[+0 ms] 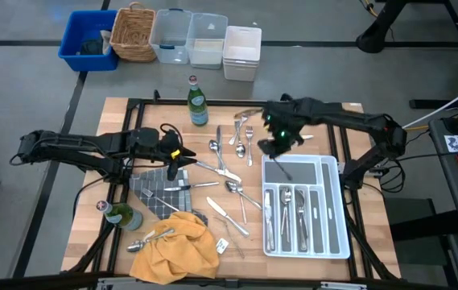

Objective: Sort silverware
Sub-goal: Stack the silver spoon into the white utensil tray with the other silver spoons, then stack the silver knife into the white utensil tray with the other silver knives

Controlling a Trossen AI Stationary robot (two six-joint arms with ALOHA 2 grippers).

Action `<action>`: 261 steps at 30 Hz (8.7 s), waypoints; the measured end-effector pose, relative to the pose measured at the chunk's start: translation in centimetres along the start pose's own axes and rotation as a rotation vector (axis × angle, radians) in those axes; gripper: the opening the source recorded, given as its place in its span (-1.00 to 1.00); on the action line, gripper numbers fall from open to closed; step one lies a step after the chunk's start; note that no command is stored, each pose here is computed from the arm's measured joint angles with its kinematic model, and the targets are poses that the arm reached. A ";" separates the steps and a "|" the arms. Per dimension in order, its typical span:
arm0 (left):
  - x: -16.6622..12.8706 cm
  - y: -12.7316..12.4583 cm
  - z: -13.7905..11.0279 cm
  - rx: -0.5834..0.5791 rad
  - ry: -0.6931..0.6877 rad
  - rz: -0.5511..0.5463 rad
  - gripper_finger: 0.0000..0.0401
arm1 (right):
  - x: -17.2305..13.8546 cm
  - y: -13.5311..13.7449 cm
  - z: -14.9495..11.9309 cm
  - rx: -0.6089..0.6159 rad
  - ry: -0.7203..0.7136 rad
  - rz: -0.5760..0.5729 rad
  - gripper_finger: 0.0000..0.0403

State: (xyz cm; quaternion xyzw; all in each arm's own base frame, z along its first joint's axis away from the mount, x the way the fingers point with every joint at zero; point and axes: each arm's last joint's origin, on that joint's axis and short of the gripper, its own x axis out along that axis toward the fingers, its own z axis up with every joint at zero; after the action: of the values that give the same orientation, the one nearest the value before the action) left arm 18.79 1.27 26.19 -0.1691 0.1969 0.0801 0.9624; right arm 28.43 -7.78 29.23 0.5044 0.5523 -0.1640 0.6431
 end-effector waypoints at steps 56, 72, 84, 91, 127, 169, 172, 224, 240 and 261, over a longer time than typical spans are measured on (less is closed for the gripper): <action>0.0 0.0 -0.1 0.032 0.008 0.003 -0.41 | 15.5 0.9 -20.4 0.414 -0.362 -0.295 -0.69; 0.0 0.0 -0.1 0.053 0.007 0.003 -0.41 | 14.6 1.4 -20.8 0.424 -0.285 -0.308 -0.47; 0.0 0.0 0.0 0.052 0.003 0.001 -0.41 | 8.0 3.0 -21.2 0.374 -0.382 -0.206 -0.46; 0.0 -0.2 0.5 0.047 -0.051 -0.017 -0.41 | 4.4 2.9 -19.3 0.392 -0.565 -0.107 -0.46; 0.0 -0.2 0.4 0.145 -0.044 -0.012 -0.41 | -0.9 -2.7 -5.0 0.433 -0.498 -0.256 -0.46; 0.0 -0.2 0.4 0.156 -0.044 -0.012 -0.41 | -2.2 1.1 -2.1 0.420 -0.796 0.213 -0.46; 0.0 -0.2 0.4 0.157 -0.044 -0.012 -0.41 | -2.3 1.3 -2.0 0.418 -0.813 0.235 -0.46; 0.0 -0.1 0.4 0.156 -0.043 -0.012 -0.41 | 2.9 -12.3 7.9 0.970 -0.277 -0.251 -0.46; 0.0 0.6 0.5 0.215 -0.036 0.027 -0.41 | 3.9 -15.4 9.7 1.338 -0.271 -0.242 -0.46; -0.1 2.7 -0.1 0.246 0.070 0.138 -0.41 | 4.7 -16.7 10.7 1.552 -0.338 -0.249 -0.46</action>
State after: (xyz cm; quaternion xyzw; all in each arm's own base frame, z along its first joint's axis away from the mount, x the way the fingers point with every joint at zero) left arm 18.05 3.74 25.40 -0.0387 0.2496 0.1154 0.9607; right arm 23.05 -22.34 16.03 0.7107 0.2283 -0.6457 0.1609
